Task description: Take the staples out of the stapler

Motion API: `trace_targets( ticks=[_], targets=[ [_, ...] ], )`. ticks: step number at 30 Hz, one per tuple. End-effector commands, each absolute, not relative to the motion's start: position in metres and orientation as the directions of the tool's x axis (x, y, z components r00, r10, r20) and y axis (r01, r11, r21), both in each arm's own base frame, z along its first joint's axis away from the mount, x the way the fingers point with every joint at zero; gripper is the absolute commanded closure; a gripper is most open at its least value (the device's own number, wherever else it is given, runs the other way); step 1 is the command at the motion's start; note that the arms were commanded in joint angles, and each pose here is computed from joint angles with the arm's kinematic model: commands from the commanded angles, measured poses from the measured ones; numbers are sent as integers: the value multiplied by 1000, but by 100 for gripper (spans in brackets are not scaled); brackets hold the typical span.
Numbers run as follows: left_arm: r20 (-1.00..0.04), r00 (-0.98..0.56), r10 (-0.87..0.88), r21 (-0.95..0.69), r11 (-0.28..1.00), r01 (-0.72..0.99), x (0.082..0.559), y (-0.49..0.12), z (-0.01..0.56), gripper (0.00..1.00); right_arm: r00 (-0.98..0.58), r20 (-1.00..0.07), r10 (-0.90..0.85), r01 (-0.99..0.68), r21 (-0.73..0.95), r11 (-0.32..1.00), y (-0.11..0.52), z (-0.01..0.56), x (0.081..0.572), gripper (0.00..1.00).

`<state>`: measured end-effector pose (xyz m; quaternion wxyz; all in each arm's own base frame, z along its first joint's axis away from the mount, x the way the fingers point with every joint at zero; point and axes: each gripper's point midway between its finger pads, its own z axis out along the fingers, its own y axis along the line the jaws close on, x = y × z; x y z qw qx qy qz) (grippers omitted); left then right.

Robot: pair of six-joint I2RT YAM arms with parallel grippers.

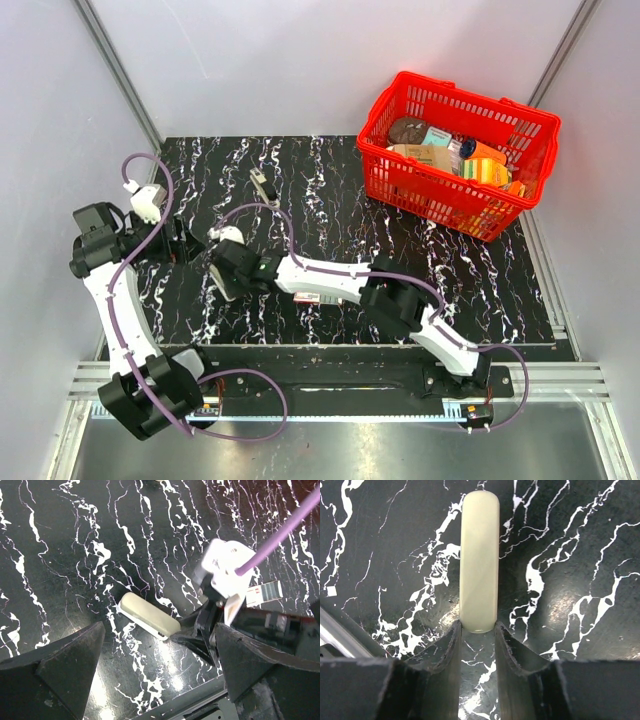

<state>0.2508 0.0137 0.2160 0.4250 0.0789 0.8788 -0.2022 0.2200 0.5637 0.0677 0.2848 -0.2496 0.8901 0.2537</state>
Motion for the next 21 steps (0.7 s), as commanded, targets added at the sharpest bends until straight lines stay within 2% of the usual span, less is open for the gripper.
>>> trace_targets(
  ticks=[1,3,5,6,11,14,17,21],
  targets=[
    [-803,-596,-15,-230,929,288,261,27,214,2,-677,-660,-326,-594,228,772,568,72,213,75],
    [-797,-604,-25,-243,928,283,262,28,211,2,-667,-672,-322,-596,222,772,566,81,214,56],
    [-790,-612,-43,-265,924,277,264,28,210,2,-639,-702,-314,-603,205,771,564,98,220,41],
    [-789,-613,-51,-270,924,271,265,29,211,1,-623,-719,-307,-605,196,771,562,109,223,38],
    [-797,-601,-67,-279,923,266,269,31,220,1,-578,-770,-270,-607,184,773,548,155,243,27],
    [-806,-589,-56,-259,929,265,270,34,226,1,-553,-790,-266,-593,148,792,528,167,263,24],
    [-810,-584,-44,-251,928,277,268,33,231,1,-546,-810,-213,-553,158,818,500,183,302,23],
    [-806,-589,-61,-271,923,275,267,30,231,1,-518,-842,-152,-476,137,868,462,187,386,22]
  ],
)
